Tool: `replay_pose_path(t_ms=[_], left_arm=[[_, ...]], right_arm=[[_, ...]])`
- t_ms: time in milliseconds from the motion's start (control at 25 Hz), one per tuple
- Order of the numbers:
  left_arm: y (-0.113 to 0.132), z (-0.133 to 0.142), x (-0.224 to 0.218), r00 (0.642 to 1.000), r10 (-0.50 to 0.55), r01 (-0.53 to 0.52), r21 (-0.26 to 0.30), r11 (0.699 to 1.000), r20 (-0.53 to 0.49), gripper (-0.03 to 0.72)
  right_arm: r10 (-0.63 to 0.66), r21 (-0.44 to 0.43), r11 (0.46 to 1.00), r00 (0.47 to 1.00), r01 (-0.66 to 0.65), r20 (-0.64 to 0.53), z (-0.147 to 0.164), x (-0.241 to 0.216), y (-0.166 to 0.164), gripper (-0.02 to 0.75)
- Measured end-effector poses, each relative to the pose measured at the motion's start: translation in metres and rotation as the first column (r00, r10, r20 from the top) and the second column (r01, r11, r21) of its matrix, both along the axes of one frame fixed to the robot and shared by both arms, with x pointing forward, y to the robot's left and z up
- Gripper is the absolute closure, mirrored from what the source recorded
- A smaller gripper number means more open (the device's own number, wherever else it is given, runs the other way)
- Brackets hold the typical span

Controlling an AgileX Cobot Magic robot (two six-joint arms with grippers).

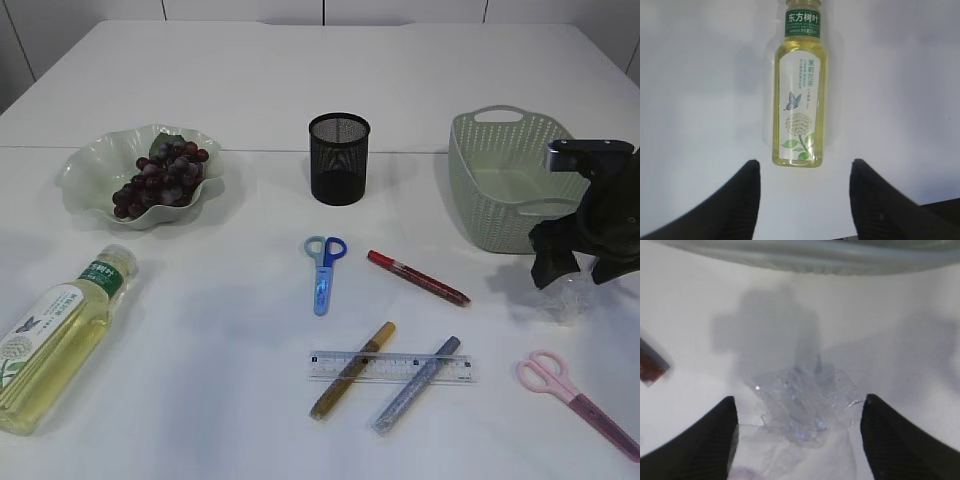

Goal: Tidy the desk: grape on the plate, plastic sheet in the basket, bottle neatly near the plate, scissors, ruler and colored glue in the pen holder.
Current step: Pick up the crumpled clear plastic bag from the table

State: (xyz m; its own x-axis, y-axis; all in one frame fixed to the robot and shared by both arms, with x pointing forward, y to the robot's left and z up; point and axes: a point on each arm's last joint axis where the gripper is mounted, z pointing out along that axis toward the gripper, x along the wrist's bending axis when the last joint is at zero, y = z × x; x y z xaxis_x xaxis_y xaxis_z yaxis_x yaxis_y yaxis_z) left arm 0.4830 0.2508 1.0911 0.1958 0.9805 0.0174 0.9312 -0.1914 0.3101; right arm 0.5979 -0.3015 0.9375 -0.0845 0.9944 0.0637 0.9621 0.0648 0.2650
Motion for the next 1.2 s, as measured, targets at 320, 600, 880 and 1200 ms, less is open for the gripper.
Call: replay_pose_path(t_ms=[320,600,880,1200], left_arm=[[0.0,0.0,0.0,1.0,0.0,0.0,0.0,1.0,0.002,0.273],[0.0,0.0,0.001,1.0,0.0,0.0,-0.001,1.0,0.007,0.273],[0.0,0.0,0.001,1.0,0.0,0.0,-0.003,1.0,0.013,0.273],[0.0,0.001,0.001,1.0,0.0,0.0,-0.004,1.0,0.017,0.273]], right_arm=[[0.002,0.006,1.0,0.998,-0.002,-0.059,-0.013,-0.001,0.0,0.188],[-0.005,0.022,1.0,0.997,0.007,-0.078,-0.013,-0.002,0.002,0.359],[-0.017,0.055,0.998,0.993,0.024,-0.114,-0.013,-0.004,0.004,0.612],[-0.003,0.075,0.997,0.996,0.01,-0.09,0.024,-0.003,0.006,0.639]])
